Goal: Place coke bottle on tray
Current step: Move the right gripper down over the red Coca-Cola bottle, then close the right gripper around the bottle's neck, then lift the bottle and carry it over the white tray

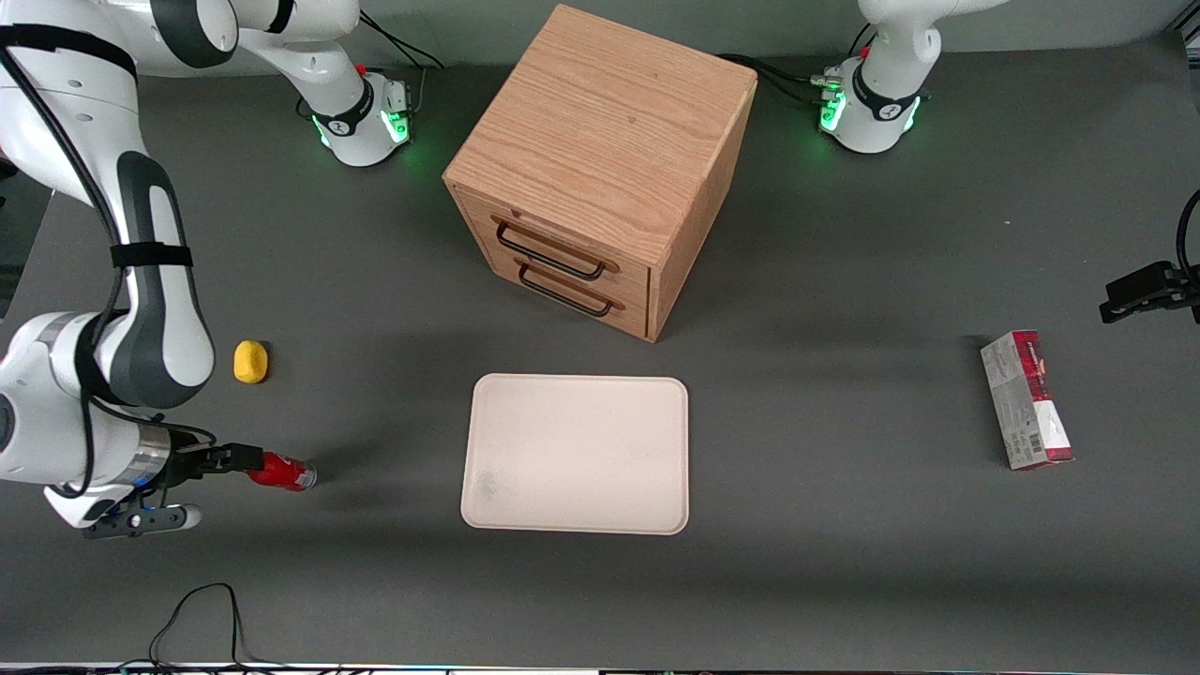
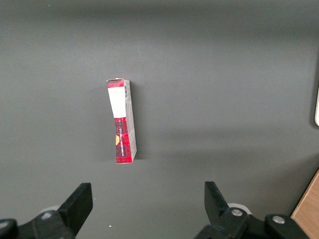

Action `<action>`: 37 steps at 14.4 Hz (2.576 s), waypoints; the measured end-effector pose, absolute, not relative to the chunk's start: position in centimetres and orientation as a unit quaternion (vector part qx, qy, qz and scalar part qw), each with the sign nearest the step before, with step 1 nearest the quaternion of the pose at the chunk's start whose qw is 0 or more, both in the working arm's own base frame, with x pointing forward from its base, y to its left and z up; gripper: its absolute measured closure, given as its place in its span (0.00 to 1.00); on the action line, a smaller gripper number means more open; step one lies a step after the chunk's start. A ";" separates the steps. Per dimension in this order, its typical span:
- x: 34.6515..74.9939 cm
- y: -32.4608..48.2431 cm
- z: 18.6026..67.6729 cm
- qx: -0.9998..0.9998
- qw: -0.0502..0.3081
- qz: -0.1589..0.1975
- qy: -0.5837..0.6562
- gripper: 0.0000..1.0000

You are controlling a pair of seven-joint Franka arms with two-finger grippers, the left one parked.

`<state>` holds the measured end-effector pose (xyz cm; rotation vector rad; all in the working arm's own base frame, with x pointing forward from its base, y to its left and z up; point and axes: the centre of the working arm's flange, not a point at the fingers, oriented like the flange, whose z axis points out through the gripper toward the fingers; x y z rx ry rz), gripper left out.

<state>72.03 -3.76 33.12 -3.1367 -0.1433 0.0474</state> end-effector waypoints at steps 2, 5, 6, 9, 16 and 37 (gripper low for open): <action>71.6 -3.7 31.6 -0.999 0.001 0.019 -0.046 0.00; 71.3 -3.7 30.7 -0.999 0.001 0.022 -0.045 0.01; 71.3 -3.7 30.8 -0.999 0.001 0.021 -0.046 0.04; 71.4 -3.5 31.2 -0.999 0.001 0.018 -0.047 0.37; 71.7 -3.2 34.6 -0.999 0.001 -0.003 -0.049 0.68; 63.8 12.6 61.8 -0.989 0.014 -0.018 -0.146 0.68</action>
